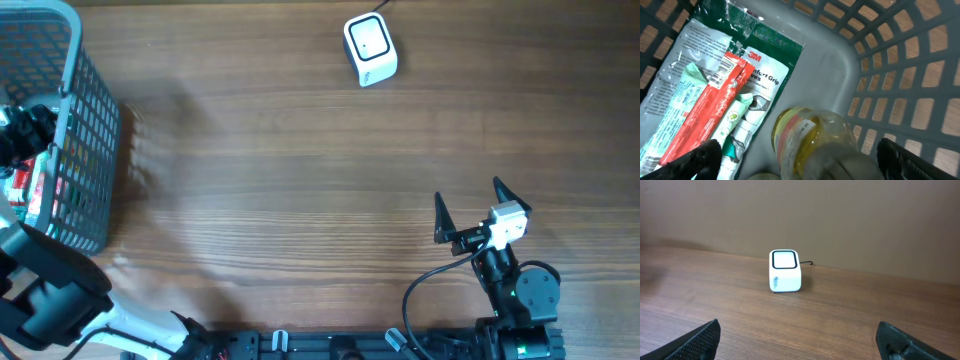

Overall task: Scan the item barcode
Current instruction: 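Move the left gripper over the basket and reach down inside, then grasp the yellow dish-soap bottle in the basket with the left gripper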

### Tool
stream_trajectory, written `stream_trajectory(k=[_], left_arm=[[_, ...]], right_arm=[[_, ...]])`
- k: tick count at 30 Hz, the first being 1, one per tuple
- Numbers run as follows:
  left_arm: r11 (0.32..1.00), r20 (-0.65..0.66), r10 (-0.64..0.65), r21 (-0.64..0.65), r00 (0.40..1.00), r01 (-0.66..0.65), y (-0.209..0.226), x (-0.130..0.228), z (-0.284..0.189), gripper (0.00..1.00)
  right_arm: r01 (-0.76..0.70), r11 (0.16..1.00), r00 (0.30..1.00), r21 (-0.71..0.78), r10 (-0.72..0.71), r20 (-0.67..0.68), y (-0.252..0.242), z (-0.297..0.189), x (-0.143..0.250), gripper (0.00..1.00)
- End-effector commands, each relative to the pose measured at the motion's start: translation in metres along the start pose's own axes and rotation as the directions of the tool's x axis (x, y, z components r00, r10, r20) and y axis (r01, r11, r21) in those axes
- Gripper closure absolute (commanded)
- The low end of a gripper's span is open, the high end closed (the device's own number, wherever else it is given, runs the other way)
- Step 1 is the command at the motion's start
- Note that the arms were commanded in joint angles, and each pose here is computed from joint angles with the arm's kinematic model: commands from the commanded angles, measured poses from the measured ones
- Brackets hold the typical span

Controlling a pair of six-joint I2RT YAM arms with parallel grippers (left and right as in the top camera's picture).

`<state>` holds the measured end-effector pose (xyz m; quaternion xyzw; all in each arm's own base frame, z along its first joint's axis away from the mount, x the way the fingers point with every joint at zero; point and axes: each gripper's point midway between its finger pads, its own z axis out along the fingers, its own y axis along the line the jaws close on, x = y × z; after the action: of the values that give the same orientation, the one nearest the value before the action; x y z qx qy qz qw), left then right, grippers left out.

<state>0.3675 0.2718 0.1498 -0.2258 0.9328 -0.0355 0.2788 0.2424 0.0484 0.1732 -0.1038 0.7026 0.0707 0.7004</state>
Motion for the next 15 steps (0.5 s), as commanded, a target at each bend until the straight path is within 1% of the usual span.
stream_trajectory(k=[1,4,7,8,10,15], left_arm=[[1.000,-0.028,-0.002,0.025,1.000,0.003,0.002,0.007,0.015,0.14],[0.999,-0.045,-0.005,0.034,0.999,0.007,0.002,0.011,0.023,0.23],[0.999,-0.047,-0.003,0.039,0.999,0.005,0.002,0.011,0.029,0.24],[0.999,-0.043,-0.002,0.038,0.999,0.004,0.002,0.010,0.030,0.27],[0.999,-0.032,0.002,0.036,0.999,-0.001,0.003,0.007,0.030,0.37],[0.999,-0.014,0.008,0.032,1.000,-0.007,0.004,0.003,0.031,0.40]], right_arm=[[0.005,1.000,1.000,0.002,-0.005,0.004,-0.001,0.000,-0.001,0.00],[0.005,1.000,1.000,0.002,-0.005,0.004,-0.001,0.000,-0.001,0.00],[0.005,1.000,1.000,0.002,-0.005,0.004,-0.001,0.000,-0.001,0.00],[0.005,1.000,1.000,0.002,-0.005,0.004,-0.001,0.000,-0.001,0.00],[0.005,1.000,1.000,0.002,-0.005,0.004,-0.001,0.000,-0.001,0.00],[0.005,1.000,1.000,0.002,-0.005,0.004,-0.001,0.000,-0.001,0.00]])
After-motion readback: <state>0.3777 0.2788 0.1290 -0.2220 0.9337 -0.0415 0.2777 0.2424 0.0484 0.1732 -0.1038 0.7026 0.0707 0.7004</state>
